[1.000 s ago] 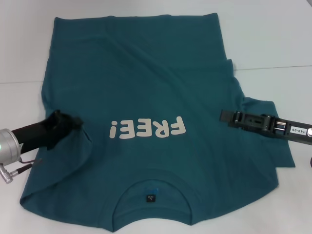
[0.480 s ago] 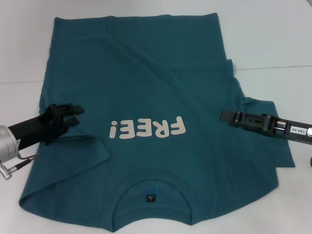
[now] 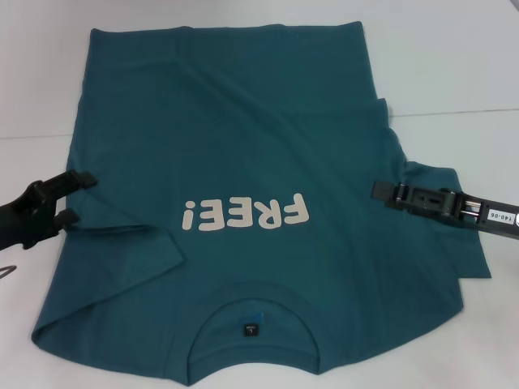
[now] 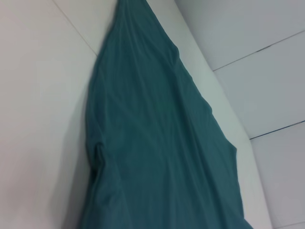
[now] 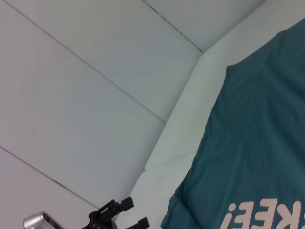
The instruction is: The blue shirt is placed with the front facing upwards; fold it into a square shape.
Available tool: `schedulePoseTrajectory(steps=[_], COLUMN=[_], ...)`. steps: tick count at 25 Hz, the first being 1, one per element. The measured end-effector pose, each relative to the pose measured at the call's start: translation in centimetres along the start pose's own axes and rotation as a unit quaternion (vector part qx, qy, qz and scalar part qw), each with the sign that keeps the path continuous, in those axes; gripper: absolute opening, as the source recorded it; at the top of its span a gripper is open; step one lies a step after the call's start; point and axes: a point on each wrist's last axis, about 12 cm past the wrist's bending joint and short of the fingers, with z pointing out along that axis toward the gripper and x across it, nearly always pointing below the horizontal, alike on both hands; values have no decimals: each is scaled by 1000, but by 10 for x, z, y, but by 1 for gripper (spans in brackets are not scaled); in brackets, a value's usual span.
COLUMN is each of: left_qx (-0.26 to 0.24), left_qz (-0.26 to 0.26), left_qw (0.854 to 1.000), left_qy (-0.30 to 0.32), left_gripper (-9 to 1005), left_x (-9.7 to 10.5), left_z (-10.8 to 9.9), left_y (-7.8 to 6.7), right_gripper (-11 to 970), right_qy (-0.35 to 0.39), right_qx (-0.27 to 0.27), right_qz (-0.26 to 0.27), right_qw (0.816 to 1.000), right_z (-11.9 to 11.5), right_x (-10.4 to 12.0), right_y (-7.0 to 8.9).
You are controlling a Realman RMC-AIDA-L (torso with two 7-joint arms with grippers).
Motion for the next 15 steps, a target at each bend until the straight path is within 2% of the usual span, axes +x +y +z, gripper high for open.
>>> schedulePoseTrajectory(steps=[1,9,15], left_qx=[-4,-47,-76], left_qz=[6,51,63], left_qw=[1000,998,995], left_qy=[0,5,-10], left_gripper=[778,885,936], left_x=[-1,-4,-4], left_z=[-1,4,11], left_y=[1,2,6], right_gripper=[915,915,916], right_qy=[-2,-13,-15], right_qx=[0,3,3], right_qz=[-3,-7,-7], right_qw=[1000,1000,1000], right_z=[-1,-5,-5], right_x=[0,1,0], right_y=[0,-2,-2])
